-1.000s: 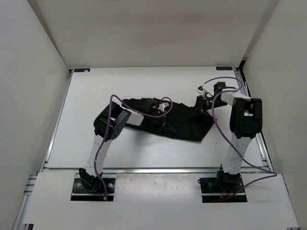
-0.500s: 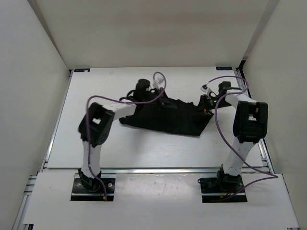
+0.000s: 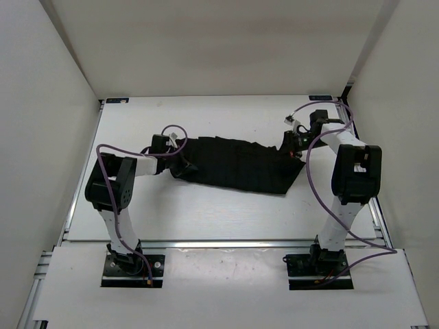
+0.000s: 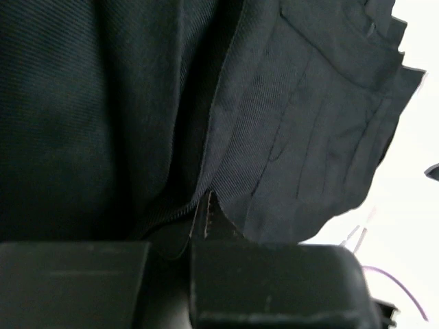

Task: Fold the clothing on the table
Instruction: Fold the skirt

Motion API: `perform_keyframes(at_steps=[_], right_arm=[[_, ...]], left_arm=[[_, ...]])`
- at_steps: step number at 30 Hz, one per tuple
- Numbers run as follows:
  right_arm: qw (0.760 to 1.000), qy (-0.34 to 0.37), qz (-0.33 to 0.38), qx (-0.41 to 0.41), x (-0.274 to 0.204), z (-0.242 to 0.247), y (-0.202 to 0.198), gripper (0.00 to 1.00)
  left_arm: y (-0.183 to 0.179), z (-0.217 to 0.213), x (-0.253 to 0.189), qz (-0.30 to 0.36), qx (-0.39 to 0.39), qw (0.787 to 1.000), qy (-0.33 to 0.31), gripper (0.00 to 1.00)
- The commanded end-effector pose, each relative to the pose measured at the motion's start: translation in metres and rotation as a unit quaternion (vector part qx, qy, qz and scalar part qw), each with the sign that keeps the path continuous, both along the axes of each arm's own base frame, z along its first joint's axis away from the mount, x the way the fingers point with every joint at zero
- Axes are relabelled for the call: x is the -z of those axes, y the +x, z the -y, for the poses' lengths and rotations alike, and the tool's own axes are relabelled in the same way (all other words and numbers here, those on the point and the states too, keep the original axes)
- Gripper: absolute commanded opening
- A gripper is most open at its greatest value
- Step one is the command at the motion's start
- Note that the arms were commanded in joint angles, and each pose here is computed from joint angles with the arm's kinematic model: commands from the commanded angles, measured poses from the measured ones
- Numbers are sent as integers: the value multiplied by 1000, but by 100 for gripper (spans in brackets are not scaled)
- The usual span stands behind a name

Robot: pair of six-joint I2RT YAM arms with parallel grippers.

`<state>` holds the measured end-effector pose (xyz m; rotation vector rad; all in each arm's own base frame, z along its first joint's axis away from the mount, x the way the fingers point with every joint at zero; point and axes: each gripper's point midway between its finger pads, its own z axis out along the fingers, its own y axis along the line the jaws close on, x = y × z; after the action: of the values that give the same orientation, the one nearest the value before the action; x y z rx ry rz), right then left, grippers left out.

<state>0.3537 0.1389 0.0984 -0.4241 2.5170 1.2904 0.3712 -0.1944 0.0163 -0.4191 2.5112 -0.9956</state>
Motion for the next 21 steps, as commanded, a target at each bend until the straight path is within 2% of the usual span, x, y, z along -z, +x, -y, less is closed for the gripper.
perform_keyframes(at_steps=[1,3,5,7,8,9,11,13,14,15,16,17,18,19,21], right_arm=[[1000,0,-1,1,-2,8,4,0],[1000,0,-6,9,0,12,5,0],[1000,2,-7,15,0,13,6,0],[1000,5,-15,26,-2,14,4,0],[999,9,-17,34,-4,16,1,4],[998,23,-22,46,-12,14,-3,11],[996,37,-41,75,-14,20,-12,59],[990,7,-80,113,-3,28,-26,89],[986,7,-96,135,-2,35,-31,99],[985,9,-91,148,-6,40,-30,99],[981,7,-103,163,0,44,-32,99],[979,9,-101,175,1,48,-33,100],[974,13,-111,196,0,54,-33,99],[970,11,-117,212,4,56,-37,99],[959,19,-139,248,13,62,-46,99]], left_arm=[[10,-21,18,-9,-28,996,79,0],[16,-23,12,-2,-33,995,93,0],[31,-20,-12,35,-38,995,89,0],[51,-18,-62,108,-51,989,84,0],[56,-13,-82,131,-55,987,74,0],[64,-7,-118,182,-58,980,52,0],[67,25,-179,257,-24,966,9,0],[60,57,-199,274,36,961,11,1],[55,78,-199,269,86,959,25,0],[51,100,-215,293,130,947,32,0],[39,109,-175,236,172,955,51,2],[31,124,-156,207,217,952,65,0],[28,138,-160,214,244,944,66,0],[17,143,-127,166,275,944,72,0],[6,156,-90,115,310,939,94,0]])
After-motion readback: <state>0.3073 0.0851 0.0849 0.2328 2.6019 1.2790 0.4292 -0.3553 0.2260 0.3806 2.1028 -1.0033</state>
